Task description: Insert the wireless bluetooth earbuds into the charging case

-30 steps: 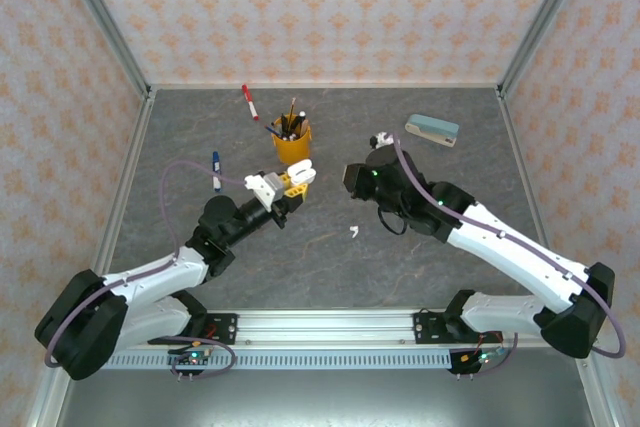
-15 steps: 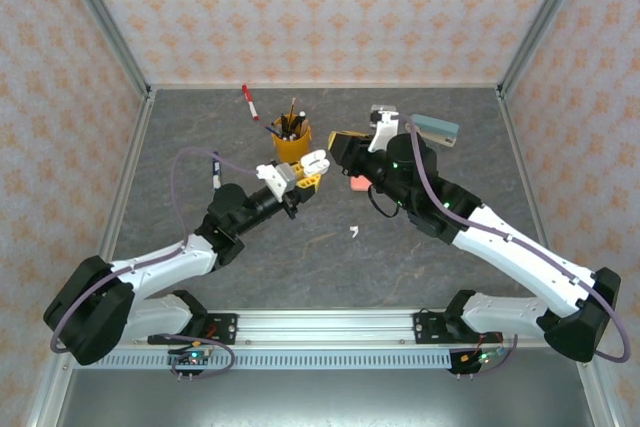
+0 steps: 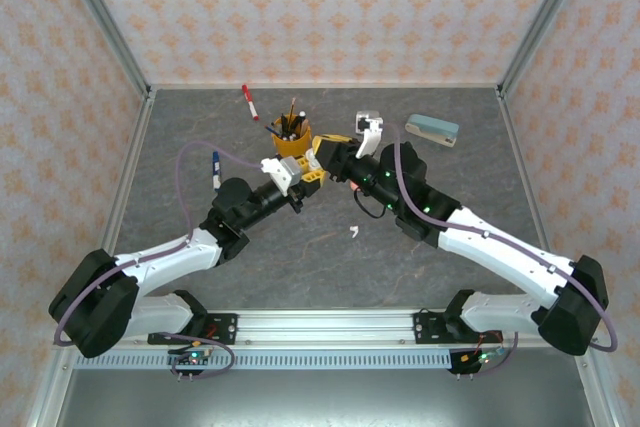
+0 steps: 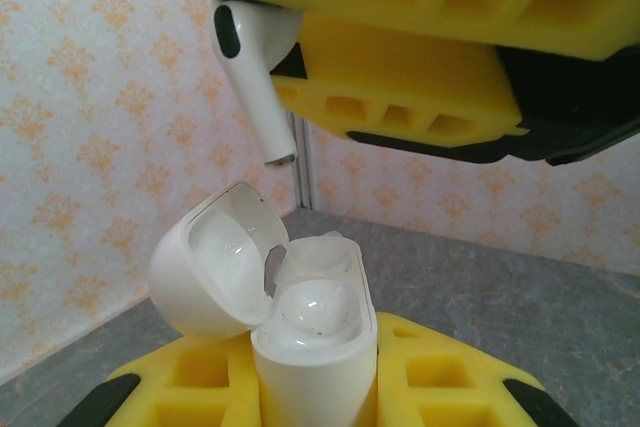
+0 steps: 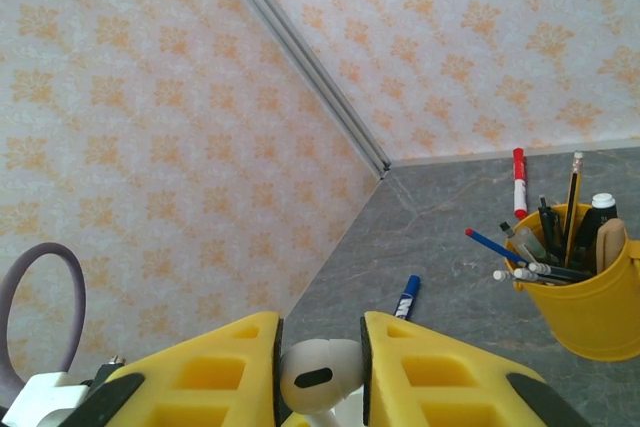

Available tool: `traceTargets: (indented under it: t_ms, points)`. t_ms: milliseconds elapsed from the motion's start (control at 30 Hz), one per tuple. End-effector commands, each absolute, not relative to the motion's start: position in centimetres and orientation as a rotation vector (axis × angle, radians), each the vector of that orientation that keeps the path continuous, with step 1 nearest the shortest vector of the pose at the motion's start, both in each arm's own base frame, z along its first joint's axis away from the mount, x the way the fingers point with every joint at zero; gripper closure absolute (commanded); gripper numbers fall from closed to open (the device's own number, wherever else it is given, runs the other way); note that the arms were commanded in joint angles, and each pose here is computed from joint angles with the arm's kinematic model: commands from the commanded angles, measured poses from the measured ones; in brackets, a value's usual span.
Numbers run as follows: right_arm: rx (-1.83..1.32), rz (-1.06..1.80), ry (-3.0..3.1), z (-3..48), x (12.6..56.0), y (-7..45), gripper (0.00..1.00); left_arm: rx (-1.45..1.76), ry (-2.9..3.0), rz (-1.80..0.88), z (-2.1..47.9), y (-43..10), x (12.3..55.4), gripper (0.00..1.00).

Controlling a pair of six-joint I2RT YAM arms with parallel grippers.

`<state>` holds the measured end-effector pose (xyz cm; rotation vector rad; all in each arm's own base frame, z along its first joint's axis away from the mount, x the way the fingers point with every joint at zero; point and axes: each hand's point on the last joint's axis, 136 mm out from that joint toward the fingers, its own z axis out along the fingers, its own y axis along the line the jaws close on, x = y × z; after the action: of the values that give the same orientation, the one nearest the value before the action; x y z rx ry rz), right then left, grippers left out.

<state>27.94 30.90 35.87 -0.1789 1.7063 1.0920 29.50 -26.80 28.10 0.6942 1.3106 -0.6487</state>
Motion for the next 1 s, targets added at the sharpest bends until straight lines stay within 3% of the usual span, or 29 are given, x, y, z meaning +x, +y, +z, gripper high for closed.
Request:
traceTargets:
  t_ms: [0,967]
  points:
    - [-0.174,1.156,1.633,37.2,27.7,31.1,0.76,0.652,1.234,-0.651,31.0,-26.8,29.6,1.00]
    - [-0.126,1.155,1.710,32.5,28.6,31.8,0.77,0.647,1.234,-0.649,31.3,-26.8,29.7,1.00]
